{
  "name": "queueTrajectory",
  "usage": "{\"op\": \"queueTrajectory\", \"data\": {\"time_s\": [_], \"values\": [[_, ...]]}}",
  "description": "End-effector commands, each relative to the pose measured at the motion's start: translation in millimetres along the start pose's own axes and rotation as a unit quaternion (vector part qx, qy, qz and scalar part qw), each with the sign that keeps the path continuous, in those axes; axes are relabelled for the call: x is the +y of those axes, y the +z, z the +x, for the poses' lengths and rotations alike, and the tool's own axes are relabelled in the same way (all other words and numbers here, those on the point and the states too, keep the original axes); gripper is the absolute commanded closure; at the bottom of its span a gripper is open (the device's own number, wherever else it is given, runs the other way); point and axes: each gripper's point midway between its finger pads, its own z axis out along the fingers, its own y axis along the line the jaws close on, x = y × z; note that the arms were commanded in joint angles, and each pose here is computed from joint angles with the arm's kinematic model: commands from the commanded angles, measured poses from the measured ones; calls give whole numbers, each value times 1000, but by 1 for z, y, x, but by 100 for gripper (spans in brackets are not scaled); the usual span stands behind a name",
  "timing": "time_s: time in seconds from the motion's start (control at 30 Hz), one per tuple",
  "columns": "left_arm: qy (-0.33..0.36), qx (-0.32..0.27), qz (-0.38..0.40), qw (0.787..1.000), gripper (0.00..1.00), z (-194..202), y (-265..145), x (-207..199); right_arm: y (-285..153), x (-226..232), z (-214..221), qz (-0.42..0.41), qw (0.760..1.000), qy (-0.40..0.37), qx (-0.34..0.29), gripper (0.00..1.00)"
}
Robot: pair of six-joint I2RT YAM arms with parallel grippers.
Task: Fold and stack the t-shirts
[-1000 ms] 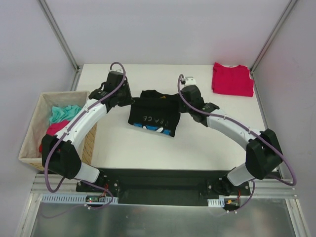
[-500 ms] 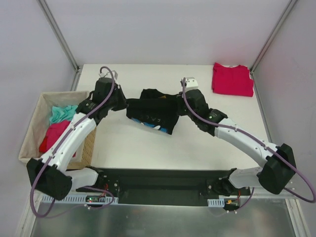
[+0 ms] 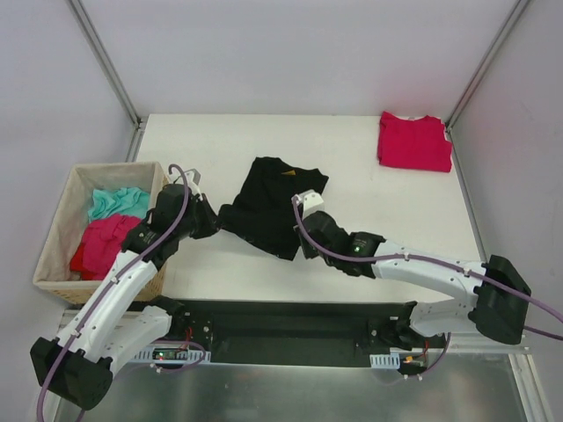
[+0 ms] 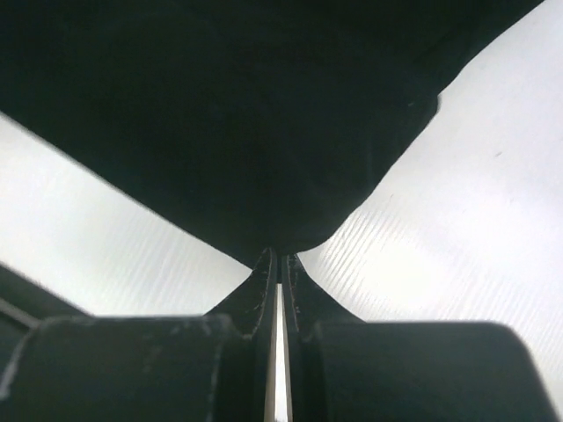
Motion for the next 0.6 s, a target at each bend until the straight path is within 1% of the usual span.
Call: {"op": "queueTrajectory", "data": {"time_s": [0.0, 0.1, 0.2, 0.27, 0.33, 0.4, 0.57], "values": [[-17, -9, 16, 1000, 100, 4, -3, -1, -22, 18, 24, -28, 999, -30, 15, 99], [-20, 0, 18, 1000, 100, 10, 1, -2, -35, 27, 50, -43, 996, -73, 37, 99], [-25, 4, 21, 999, 100, 14, 6, -3, -48, 34, 68, -67, 993, -86, 46, 99], [-26, 8, 28, 999, 100, 22, 7, -6, -60, 40, 72, -86, 992, -85, 43, 99], [-23, 12, 29, 999, 100, 29, 8, -7, -65, 41, 76, -84, 990, -99, 51, 99], [-24, 18, 33, 999, 100, 39, 7, -5, -68, 48, 85, -85, 987, -124, 61, 99], [-36, 39, 41, 998, 100, 71, 6, -4, -66, 57, 107, -90, 983, -131, 86, 99]]}}
